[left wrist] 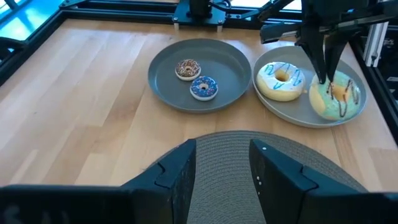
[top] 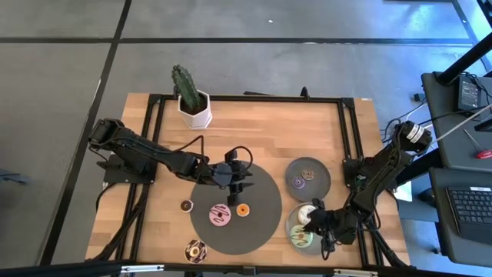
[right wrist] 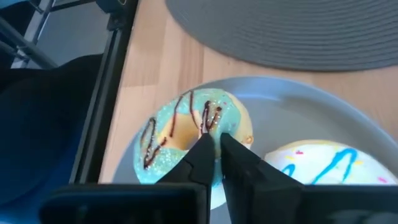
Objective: Pick & Place donuts
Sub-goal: Put the large green donut on the light gray plate
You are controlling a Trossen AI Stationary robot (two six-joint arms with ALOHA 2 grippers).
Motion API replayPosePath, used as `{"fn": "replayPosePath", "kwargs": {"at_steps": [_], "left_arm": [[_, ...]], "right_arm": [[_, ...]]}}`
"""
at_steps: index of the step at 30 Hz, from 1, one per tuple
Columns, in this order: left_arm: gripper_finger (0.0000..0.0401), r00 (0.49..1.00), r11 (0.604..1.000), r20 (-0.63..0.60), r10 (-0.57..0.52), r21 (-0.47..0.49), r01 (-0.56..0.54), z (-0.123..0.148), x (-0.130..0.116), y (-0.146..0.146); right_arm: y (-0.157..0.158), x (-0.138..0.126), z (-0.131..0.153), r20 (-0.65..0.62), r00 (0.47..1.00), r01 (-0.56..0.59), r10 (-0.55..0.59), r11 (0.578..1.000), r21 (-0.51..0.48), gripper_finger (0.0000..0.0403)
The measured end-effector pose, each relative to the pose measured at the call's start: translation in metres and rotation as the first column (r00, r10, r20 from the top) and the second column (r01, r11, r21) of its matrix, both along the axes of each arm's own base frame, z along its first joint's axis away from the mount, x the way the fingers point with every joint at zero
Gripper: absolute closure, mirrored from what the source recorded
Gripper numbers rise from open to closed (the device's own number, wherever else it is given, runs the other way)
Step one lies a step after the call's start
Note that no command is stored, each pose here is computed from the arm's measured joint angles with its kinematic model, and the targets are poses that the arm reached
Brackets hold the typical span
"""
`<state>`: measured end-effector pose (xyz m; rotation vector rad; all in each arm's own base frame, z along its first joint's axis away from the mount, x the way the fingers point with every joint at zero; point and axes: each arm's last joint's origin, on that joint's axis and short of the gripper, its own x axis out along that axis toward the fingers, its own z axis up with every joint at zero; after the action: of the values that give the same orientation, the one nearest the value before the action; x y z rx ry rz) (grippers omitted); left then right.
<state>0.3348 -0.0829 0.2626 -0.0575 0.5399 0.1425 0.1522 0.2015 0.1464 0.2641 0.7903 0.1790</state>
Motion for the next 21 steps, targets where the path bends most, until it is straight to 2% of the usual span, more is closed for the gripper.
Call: {"fn": "replayPosePath", "kwargs": {"at_steps": [6,15,21], "left_arm": [[0.0253,1.0,1.0,0.0,0.0,0.0,0.0,0.0,0.0,0.0],[0.0256,1.0,1.0,-0.002,-0.001,0.0,0.001,0.0,0.0,0.0],[0.0253,0.998,1.0,-0.058,0.001,0.013,0.0,-0.004,-0.004,0.001]], "right_arm": [[0.001,-0.001,-0.001,-0.035,0.999,-0.016,0.017,1.0,0.025,0.0337],[-0.002,-0.003,-0.002,-0.055,0.998,-0.018,0.017,1.0,-0.009,0.026],[-0.002,0.003,0.024,0.022,1.0,0.003,-0.004,0.999,0.033,0.0234]]}}
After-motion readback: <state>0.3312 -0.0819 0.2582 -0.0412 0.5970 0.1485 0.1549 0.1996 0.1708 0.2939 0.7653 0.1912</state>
